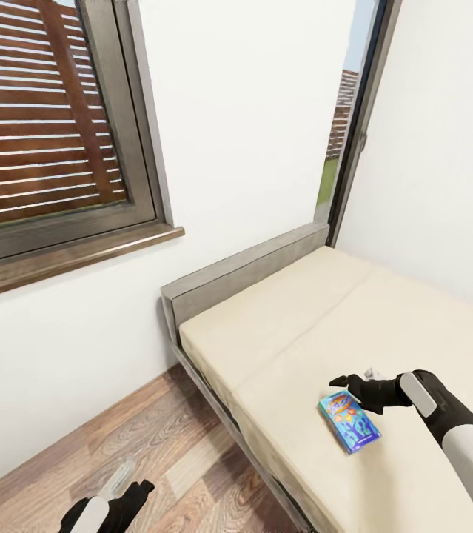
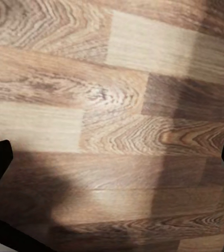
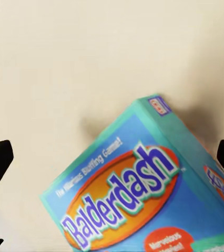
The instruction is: Put all the toys in the child's room - the three board games (two on the bed and one on the table), the two jigsaw puzzles on the table, and the tennis ball on the table - inside the toy box on the table in the child's room.
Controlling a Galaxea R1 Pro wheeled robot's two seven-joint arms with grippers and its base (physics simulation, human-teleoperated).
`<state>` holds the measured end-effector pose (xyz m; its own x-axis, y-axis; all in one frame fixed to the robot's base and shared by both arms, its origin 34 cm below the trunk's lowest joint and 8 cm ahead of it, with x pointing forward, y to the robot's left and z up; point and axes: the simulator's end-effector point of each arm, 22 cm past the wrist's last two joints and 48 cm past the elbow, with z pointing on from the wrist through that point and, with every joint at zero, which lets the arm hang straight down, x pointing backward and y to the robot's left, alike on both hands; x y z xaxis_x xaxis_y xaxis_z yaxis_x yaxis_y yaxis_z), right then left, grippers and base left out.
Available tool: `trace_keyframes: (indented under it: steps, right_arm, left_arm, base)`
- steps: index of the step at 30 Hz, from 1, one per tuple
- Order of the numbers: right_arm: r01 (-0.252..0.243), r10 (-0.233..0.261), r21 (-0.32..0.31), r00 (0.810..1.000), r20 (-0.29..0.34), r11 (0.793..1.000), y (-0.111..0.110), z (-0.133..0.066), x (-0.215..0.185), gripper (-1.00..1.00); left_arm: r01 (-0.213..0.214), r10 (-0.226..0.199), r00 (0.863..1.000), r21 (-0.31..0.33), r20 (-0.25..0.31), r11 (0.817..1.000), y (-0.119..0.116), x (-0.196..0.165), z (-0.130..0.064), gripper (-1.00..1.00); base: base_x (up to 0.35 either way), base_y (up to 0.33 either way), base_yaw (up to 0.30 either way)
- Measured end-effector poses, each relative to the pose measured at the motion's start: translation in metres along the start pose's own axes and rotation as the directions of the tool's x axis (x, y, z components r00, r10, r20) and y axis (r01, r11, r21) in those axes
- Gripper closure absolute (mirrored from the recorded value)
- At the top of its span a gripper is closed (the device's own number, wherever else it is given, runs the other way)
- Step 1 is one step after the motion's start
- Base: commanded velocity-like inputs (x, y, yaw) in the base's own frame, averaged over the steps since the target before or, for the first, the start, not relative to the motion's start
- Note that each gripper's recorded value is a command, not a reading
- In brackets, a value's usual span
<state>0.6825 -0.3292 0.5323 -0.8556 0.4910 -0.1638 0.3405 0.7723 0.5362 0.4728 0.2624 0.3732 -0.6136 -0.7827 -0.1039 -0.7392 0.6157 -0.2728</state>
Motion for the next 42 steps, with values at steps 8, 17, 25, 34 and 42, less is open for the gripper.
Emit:
trace_keyframes:
  steps: [8,17,25,34,42]
  right_arm:
    - [0.000,0.000,0.001,1.000,0.001,1.000,-0.0004,-0.0002,0.0000,-1.00]
    - [0.001,-0.001,0.002,1.000,0.000,1.000,-0.0005,-0.0002,0.0002,-1.00]
    - [0.002,-0.002,0.002,1.000,0.000,1.000,-0.0003,-0.0002,0.0002,-1.00]
    - [0.002,-0.002,0.003,1.000,-0.001,1.000,-0.0004,-0.0001,0.0001,-1.00]
    - [0.005,-0.005,0.007,1.000,-0.003,1.000,-0.0011,0.0003,0.0008,-1.00]
  left_arm:
    - [-0.005,0.005,1.000,-0.002,0.002,1.000,0.0001,0.0004,0.0000,-1.00]
    - [-0.007,0.007,1.000,-0.003,0.003,1.000,0.0006,0.0001,0.0000,-1.00]
    - [-0.008,0.008,1.000,-0.003,0.003,1.000,0.0003,0.0004,0.0000,-1.00]
    - [-0.008,0.009,1.000,-0.004,0.003,1.000,0.0006,0.0000,0.0001,-1.00]
    - [-0.009,0.009,1.000,-0.003,0.002,1.000,0.0004,0.0005,0.0002,-1.00]
  base:
    - [-0.067,0.000,0.001]
    - [-0.013,0.000,0.000]
    - [-0.003,0.000,0.000]
    - [-0.039,-0.035,0.000]
    - [-0.140,-0.132,0.000]
